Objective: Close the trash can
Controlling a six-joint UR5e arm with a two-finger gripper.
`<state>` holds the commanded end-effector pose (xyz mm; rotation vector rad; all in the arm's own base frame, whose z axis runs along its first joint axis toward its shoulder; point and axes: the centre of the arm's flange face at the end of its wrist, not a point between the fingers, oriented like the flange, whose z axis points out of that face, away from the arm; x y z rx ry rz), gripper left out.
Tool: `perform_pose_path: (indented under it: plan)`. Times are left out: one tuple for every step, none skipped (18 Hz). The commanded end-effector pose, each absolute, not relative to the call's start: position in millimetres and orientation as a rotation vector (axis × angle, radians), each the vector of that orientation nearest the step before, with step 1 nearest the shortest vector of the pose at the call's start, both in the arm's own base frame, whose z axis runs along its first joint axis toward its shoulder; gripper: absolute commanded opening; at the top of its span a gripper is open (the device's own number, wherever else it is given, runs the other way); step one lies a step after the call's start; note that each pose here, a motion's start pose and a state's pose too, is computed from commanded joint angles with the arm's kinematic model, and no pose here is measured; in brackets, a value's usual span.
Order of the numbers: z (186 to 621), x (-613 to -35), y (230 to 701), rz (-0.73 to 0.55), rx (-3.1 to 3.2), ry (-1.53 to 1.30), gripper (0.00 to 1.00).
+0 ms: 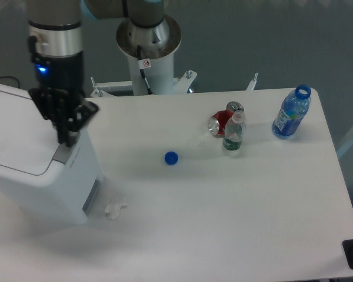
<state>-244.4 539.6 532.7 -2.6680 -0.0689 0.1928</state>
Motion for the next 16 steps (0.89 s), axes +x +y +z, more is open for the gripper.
perform_pose_path:
  plan:
    - [514, -263, 539, 0.208, -2.708, -0.022, 1.00]
    - [503, -279, 535, 0.244, -2.743, 0.042, 1.00]
    - [493, -294, 531, 0.271, -2.772, 0.089, 1.00]
    - [478, -308, 531, 0.276, -2.801, 0.119, 1.00]
    - [466, -320, 531, 0.269, -2.823, 0.137, 1.00]
    - [458, -331, 528, 0.263, -2.836, 0.142, 1.00]
    - [451, -345, 523, 0.258, -2.847, 0.137, 1.00]
    - [439, -355, 523, 0.247, -2.867, 0.162, 1.00]
    - [424, -360, 526, 0.238, -2.889, 0.229, 1.00]
    - [408, -367, 528, 0.233, -2.918, 0.305, 1.00]
    - [392, -375, 531, 0.236, -2.952, 0.374, 1.00]
    - [380, -383, 532, 0.246, -2.979, 0.420, 1.00]
    - [371, -390, 537, 0.238, -2.988, 0.448, 1.00]
    - [364, -394, 540, 0.228, -2.994, 0.459, 1.00]
    - [353, -397, 543, 0.210, -3.004, 0.462, 1.00]
    - [345, -399, 545, 0.194, -3.006, 0.463, 1.00]
